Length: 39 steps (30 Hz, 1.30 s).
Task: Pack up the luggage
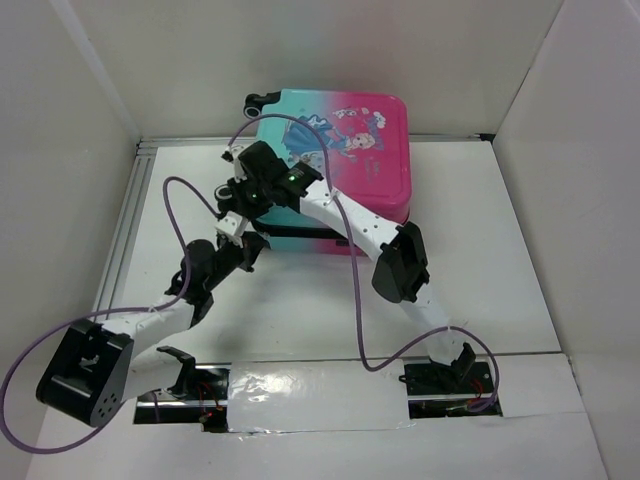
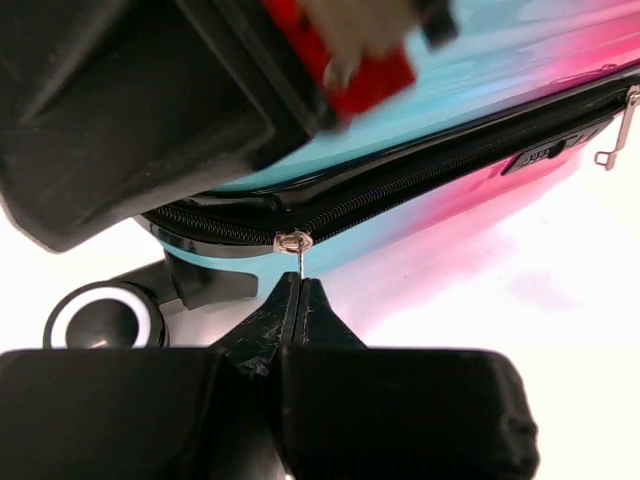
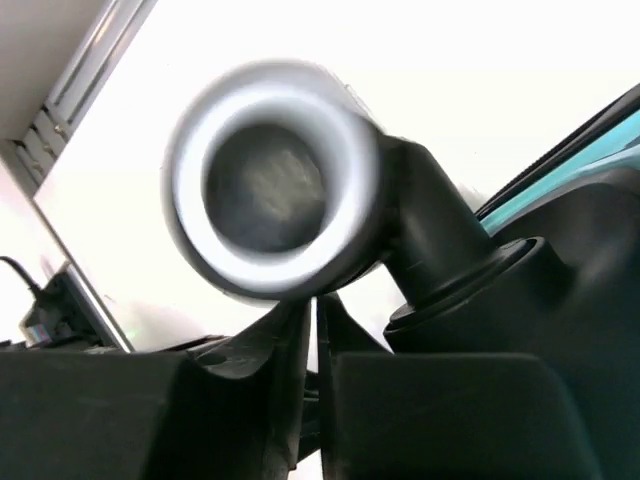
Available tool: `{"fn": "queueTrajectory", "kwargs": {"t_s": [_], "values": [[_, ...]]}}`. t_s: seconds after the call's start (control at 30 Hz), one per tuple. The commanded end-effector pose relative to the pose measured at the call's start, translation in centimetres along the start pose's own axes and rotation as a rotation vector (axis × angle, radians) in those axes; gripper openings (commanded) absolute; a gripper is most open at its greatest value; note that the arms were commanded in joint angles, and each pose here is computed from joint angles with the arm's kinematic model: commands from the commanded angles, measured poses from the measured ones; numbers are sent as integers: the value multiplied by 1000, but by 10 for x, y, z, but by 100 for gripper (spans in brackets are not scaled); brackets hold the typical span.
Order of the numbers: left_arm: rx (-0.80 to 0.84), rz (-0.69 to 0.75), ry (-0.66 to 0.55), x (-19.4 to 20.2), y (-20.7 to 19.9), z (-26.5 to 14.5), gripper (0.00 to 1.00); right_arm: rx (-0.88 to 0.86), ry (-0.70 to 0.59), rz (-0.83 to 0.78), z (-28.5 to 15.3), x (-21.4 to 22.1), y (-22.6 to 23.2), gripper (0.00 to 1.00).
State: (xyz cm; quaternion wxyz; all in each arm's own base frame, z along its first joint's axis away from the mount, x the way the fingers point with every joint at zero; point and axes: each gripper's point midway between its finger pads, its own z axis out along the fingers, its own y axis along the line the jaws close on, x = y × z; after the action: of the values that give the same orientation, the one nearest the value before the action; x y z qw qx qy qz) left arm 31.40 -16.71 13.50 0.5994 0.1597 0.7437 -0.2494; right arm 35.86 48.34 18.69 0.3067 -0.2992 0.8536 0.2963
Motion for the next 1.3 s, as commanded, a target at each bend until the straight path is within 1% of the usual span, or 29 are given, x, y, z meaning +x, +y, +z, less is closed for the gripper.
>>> {"fn": "queueTrajectory", "kwargs": {"t_s": [0.0,0.03,0.07,0.1,0.13,0.17,0.2,0.23,0.27,0.3,0.33,0.37,0.43,0.5,0.57,0.6,0.67,0.73,0.77,0.87,0.93,0.97,1.0,1.03,1.07,1.1,1.13,1.17,1.27], "values": [[388,-64,56,20,-84,-12,0,320,-261,2,-12,-73,-180,15],[384,-72,76,28,-82,-9,0,303,-281,-4,-25,-82,-171,25],[383,-84,80,30,-82,-8,0,309,-292,23,-36,-85,-182,32],[387,-77,60,27,-82,-5,0,280,-282,27,-41,-82,-181,39],[388,-88,57,27,-83,-3,0,256,-319,54,-58,-94,-176,45],[393,-90,33,23,-83,0,0,250,-332,85,-71,-97,-186,59],[395,-97,26,25,-83,0,0,191,-328,107,-76,-96,-182,64],[395,-106,28,29,-82,1,0,169,-359,157,-95,-105,-189,70],[404,-117,30,34,-84,-2,0,147,-361,181,-102,-106,-192,73],[412,-103,-7,29,-85,-2,0,98,-372,190,-112,-111,-187,75],[413,-112,-8,29,-85,-1,0,89,-396,210,-124,-119,-187,77],[402,-116,-1,31,-83,0,0,100,-405,235,-134,-120,-201,79],[395,-114,29,36,-81,4,0,100,-457,254,-161,-134,-203,81],[391,-108,42,36,-80,9,0,129,-497,285,-186,-140,-221,84],[394,-94,28,33,-80,10,0,154,-527,304,-208,-144,-233,85],[383,-108,36,36,-78,11,0,191,-543,323,-219,-142,-252,85],[385,-104,27,32,-79,13,0,224,-568,315,-246,-144,-259,85],[388,-99,13,25,-79,18,0,340,-555,345,-263,-127,-290,86],[363,-105,21,27,-75,19,0,385,-577,332,-282,-126,-291,86],[298,-112,-8,13,-66,24,0,541,-554,337,-311,-89,-314,89],[264,-84,-43,-4,-60,33,13,607,-563,340,-327,-73,-328,93],[207,-76,-23,-3,-50,37,33,666,-562,362,-334,-55,-335,93],[187,-70,-20,-7,-47,40,33,697,-550,380,-338,-43,-339,94],[165,-71,-20,-11,-43,44,50,727,-568,390,-348,-37,-347,94],[152,-67,-38,-23,-45,50,58,760,-544,416,-345,-17,-357,95],[113,-77,-44,-27,-41,53,61,770,-564,428,-353,-14,-358,97],[101,-76,-56,-33,-38,58,61,793,-580,459,-360,-7,-371,97],[92,-87,-44,-27,-39,60,63,755,-570,465,-357,1,-371,97],[48,-94,-79,-41,-37,74,62,716,-600,492,-356,6,-376,97]]}}
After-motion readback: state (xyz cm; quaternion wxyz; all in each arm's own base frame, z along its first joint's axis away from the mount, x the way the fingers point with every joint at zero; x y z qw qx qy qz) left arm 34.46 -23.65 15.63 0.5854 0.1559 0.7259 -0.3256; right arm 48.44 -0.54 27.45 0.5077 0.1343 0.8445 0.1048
